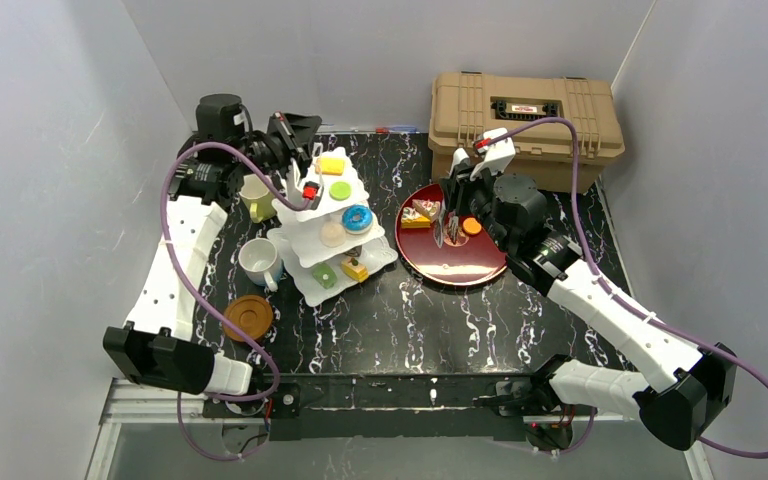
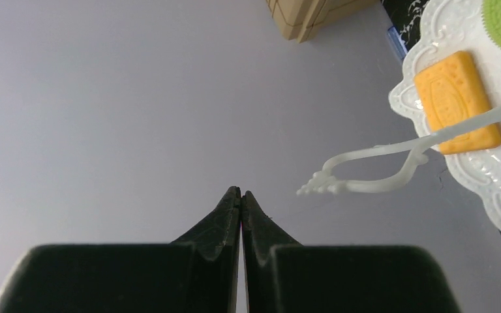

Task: Serve the afternoon tea
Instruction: Adjust the desert table at the center of the board.

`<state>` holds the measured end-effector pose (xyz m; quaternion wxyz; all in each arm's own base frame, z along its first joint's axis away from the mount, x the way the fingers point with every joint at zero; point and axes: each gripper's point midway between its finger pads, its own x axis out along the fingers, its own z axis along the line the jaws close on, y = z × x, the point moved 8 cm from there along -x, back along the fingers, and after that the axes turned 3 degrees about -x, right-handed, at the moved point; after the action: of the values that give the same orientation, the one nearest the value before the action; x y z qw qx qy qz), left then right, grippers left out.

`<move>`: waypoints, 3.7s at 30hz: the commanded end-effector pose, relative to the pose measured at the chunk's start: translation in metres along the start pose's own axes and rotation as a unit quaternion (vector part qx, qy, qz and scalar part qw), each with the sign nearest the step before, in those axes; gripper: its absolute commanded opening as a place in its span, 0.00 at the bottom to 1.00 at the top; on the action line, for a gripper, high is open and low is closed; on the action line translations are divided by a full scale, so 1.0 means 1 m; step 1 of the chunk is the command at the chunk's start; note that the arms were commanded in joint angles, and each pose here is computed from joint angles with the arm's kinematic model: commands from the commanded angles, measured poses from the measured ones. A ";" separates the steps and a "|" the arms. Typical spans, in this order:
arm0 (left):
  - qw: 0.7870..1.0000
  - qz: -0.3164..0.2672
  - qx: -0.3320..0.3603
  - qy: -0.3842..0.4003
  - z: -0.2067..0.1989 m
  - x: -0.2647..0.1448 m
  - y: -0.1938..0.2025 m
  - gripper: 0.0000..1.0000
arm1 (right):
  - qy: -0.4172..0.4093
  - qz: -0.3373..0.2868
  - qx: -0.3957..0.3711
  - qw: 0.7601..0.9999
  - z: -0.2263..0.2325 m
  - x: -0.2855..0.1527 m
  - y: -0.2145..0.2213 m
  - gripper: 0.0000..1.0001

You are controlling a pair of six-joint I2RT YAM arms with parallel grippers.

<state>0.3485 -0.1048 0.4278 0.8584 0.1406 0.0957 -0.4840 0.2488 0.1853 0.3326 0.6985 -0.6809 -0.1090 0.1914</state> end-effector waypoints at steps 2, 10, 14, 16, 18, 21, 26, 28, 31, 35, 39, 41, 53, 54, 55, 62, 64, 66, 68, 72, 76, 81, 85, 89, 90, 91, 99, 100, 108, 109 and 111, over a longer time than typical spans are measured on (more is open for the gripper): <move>0.998 0.016 0.052 0.010 0.028 -0.022 -0.006 0.00 | 0.003 -0.042 0.020 0.999 -0.001 -0.002 -0.020 0.21; 0.968 0.058 -0.241 0.040 0.014 -0.054 -0.008 0.56 | 0.006 -0.040 0.018 0.999 -0.003 -0.004 -0.019 0.21; 0.913 0.035 -0.399 0.079 -0.009 -0.073 -0.032 0.61 | 0.008 -0.041 0.017 0.999 -0.003 -0.004 -0.019 0.21; 0.890 0.015 -0.448 0.085 -0.025 -0.077 -0.038 0.62 | 0.006 -0.040 0.016 0.999 -0.003 -0.003 -0.019 0.21; 0.863 0.000 -0.498 0.080 -0.030 -0.076 -0.042 0.63 | 0.005 -0.040 0.016 0.999 -0.002 -0.002 -0.020 0.21; 0.799 -0.016 -0.597 0.075 -0.028 -0.070 -0.044 0.65 | 0.007 -0.041 0.016 0.999 -0.003 -0.003 -0.021 0.21; 0.701 -0.040 -0.711 0.047 -0.030 -0.063 -0.056 0.73 | 0.012 -0.039 0.017 0.999 -0.005 -0.005 -0.018 0.21; 0.680 0.001 -0.733 -0.012 -0.031 -0.056 -0.048 0.72 | 0.011 -0.037 0.017 0.999 -0.004 -0.004 -0.017 0.21; 0.636 0.045 -0.768 -0.066 -0.038 -0.045 -0.046 0.74 | 0.009 -0.037 0.018 0.999 -0.003 -0.003 -0.017 0.21; 0.612 0.061 -0.782 -0.098 -0.033 -0.030 -0.045 0.73 | 0.004 -0.035 0.021 0.999 -0.002 -0.002 -0.018 0.21; 0.604 0.074 -0.783 -0.130 -0.027 -0.019 -0.045 0.67 | 0.002 -0.035 0.025 0.999 -0.002 -0.004 -0.018 0.20; 0.597 0.099 -0.784 -0.140 -0.030 -0.015 -0.043 0.60 | 0.001 -0.035 0.025 0.999 -0.002 -0.005 -0.018 0.20; 0.629 0.191 -0.734 -0.170 -0.030 0.009 -0.050 0.00 | 0.010 -0.040 0.023 0.999 -0.007 -0.014 -0.016 0.20; 0.627 0.211 -0.726 -0.186 -0.027 0.009 -0.048 0.00 | 0.009 -0.040 0.024 0.999 -0.006 -0.014 -0.016 0.20; 0.622 0.227 -0.722 -0.202 -0.023 0.007 -0.045 0.00 | 0.009 -0.040 0.024 0.999 -0.006 -0.014 -0.015 0.20; 0.557 0.293 -0.714 -0.307 0.013 -0.009 -0.024 0.00 | 0.003 -0.040 0.022 0.999 -0.005 -0.011 -0.016 0.20; 0.544 0.298 -0.714 -0.326 0.021 -0.014 -0.022 0.00 | 0.001 -0.040 0.020 0.999 -0.005 -0.011 -0.016 0.20; 0.536 0.295 -0.712 -0.345 0.029 -0.019 -0.021 0.00 | 0.001 -0.039 0.018 0.999 -0.005 -0.010 -0.016 0.20; 0.534 0.292 -0.710 -0.354 0.034 -0.021 -0.023 0.00 | 0.002 -0.039 0.017 0.999 -0.005 -0.010 -0.016 0.20; 0.535 0.289 -0.710 -0.355 0.029 -0.019 -0.027 0.00 | -0.001 -0.039 0.019 0.999 -0.005 -0.011 -0.015 0.20; 0.514 0.290 -0.724 -0.356 0.021 -0.014 -0.030 0.00 | 0.000 -0.040 0.021 0.999 -0.005 -0.013 -0.014 0.20; 0.488 0.298 -0.738 -0.359 0.013 -0.004 -0.029 0.00 | 0.000 -0.038 0.023 0.999 -0.005 -0.012 -0.013 0.20; 0.468 0.303 -0.747 -0.363 0.012 0.000 -0.027 0.00 | 0.001 -0.037 0.025 0.999 -0.006 -0.014 -0.012 0.20; 0.441 0.300 -0.771 -0.349 0.006 0.006 -0.031 0.00 | 0.000 -0.036 0.026 0.999 -0.006 -0.014 -0.010 0.20; 0.436 0.298 -0.776 -0.344 0.004 0.007 -0.033 0.00 | 0.001 -0.037 0.026 0.999 -0.006 -0.014 -0.010 0.20; 0.430 0.297 -0.782 -0.340 0.003 0.009 -0.034 0.00 | 0.001 -0.037 0.026 0.999 -0.006 -0.014 -0.010 0.20; 0.408 0.284 -0.801 -0.335 0.004 0.015 -0.036 0.00 | -0.001 -0.035 0.030 0.999 -0.005 -0.014 -0.007 0.20; 0.409 0.280 -0.803 -0.332 0.006 0.015 -0.037 0.00 | -0.002 -0.035 0.030 0.999 -0.005 -0.013 -0.007 0.20; 0.460 0.240 -0.806 -0.284 0.010 -0.002 -0.057 0.89 | 0.003 -0.039 0.027 0.999 -0.007 -0.015 -0.011 0.21; 0.475 0.236 -0.801 -0.277 0.010 -0.006 -0.060 0.96 | 0.004 -0.039 0.027 0.999 -0.007 -0.015 -0.012 0.21; 0.501 0.233 -0.789 -0.270 0.011 -0.014 -0.064 0.98 | 0.004 -0.040 0.028 0.999 -0.007 -0.016 -0.013 0.21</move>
<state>0.3129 -0.1378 0.4108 0.6559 -0.7357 0.1598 0.0543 0.2404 0.1757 0.3242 0.7059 -0.6734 -0.0991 0.1959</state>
